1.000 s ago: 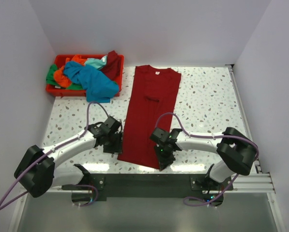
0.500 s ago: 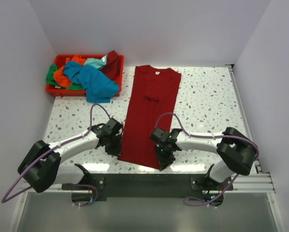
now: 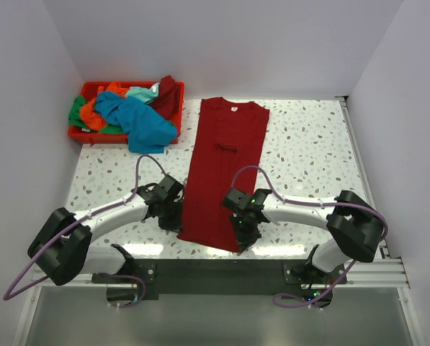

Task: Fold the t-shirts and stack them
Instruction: Fold the tshirt

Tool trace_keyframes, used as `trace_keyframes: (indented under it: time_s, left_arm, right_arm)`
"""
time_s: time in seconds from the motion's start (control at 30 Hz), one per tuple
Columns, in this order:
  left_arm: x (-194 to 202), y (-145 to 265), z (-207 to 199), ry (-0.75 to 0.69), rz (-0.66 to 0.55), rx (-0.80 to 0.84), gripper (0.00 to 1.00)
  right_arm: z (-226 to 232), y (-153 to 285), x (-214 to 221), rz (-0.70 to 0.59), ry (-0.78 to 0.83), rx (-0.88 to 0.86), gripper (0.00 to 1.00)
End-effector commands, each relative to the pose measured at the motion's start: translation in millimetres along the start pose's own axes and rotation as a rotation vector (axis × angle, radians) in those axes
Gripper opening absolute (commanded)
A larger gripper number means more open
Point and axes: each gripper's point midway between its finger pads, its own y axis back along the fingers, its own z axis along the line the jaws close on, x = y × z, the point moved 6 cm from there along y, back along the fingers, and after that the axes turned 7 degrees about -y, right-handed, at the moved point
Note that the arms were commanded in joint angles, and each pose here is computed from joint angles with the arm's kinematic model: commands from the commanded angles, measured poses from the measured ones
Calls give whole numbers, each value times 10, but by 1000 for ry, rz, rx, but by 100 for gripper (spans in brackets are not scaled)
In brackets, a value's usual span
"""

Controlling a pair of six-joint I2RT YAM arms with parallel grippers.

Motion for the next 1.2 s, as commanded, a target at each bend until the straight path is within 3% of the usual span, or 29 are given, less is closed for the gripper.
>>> trace_keyframes:
  time_s: [0.0, 0.5, 1.17]
  left_arm:
    - [-203, 165, -132, -13, -76, 26, 0]
    - [-803, 461, -297, -17, -262, 20, 0]
    - [-2147, 444, -164, -31, -441, 89, 0]
  right_arm:
    - [93, 256, -50, -49, -5, -5, 0]
    - [42, 634, -533, -208, -95, 26, 0]
    - [-180, 871, -1873, -381, -167, 78, 0]
